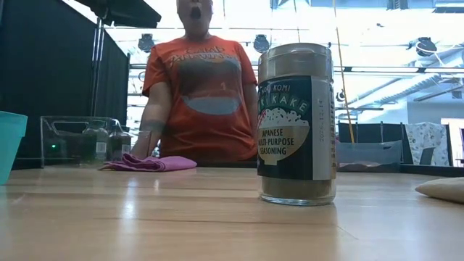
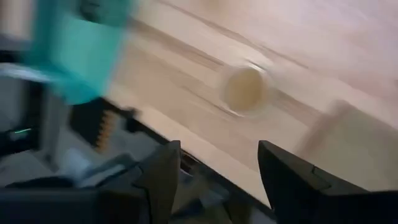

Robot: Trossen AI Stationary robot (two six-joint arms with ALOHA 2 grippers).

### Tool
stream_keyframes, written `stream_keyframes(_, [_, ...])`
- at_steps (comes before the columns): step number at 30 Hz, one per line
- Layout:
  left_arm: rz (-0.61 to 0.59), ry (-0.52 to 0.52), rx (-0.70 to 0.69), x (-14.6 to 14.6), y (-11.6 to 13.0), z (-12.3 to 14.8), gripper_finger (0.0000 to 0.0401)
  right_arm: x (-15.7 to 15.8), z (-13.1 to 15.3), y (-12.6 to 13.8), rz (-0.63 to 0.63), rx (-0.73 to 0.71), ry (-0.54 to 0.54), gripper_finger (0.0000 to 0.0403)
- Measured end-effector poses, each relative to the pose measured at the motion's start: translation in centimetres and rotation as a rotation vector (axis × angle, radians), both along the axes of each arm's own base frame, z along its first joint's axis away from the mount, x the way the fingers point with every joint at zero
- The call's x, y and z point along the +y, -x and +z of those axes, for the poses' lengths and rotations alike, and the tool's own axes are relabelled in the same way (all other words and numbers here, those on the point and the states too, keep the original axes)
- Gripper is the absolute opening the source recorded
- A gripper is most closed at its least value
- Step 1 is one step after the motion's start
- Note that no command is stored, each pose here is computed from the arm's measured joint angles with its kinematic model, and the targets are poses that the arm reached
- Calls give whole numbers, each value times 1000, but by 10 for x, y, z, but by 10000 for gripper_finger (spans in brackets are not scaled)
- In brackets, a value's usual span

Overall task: Sort spices by type
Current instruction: Put the golden seasoning bottle into the white bin

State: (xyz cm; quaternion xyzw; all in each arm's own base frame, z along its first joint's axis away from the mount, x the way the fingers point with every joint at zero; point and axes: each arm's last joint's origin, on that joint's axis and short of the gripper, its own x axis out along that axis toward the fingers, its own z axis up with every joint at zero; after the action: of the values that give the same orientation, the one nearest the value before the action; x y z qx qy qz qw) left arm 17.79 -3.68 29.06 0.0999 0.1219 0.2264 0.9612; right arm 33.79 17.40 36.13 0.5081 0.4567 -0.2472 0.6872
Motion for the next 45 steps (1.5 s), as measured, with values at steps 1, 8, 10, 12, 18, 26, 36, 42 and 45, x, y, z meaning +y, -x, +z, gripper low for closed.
stream_keyframes(1, [0,-3,2,0,0,0,251,-1,0,-1,-23,61,-7,196])
stream_keyframes(8, [0,-7,4,0,0,0,251,-2,-15,-22,-43,219,-104,196])
stream_keyframes(10, [0,-7,4,0,0,0,251,-3,-22,-28,-22,243,-126,196])
stream_keyframes(12, [0,-7,4,0,0,0,251,-4,-30,-35,13,264,-124,196])
stream_keyframes(18, [1,-11,12,0,0,-1,251,-22,-32,-43,20,253,-110,196])
stream_keyframes(26, [3,-18,39,0,1,-3,251,-40,-38,-52,50,268,-84,252])
stream_keyframes(36, [5,-19,56,1,2,-5,251,-32,-73,-68,44,356,-82,301])
stream_keyframes(42, [4,-18,55,1,1,-5,251,-30,-80,-73,32,362,-102,302])
stream_keyframes(45, [4,-19,57,1,2,-5,251,-31,-80,-71,8,372,-89,302])
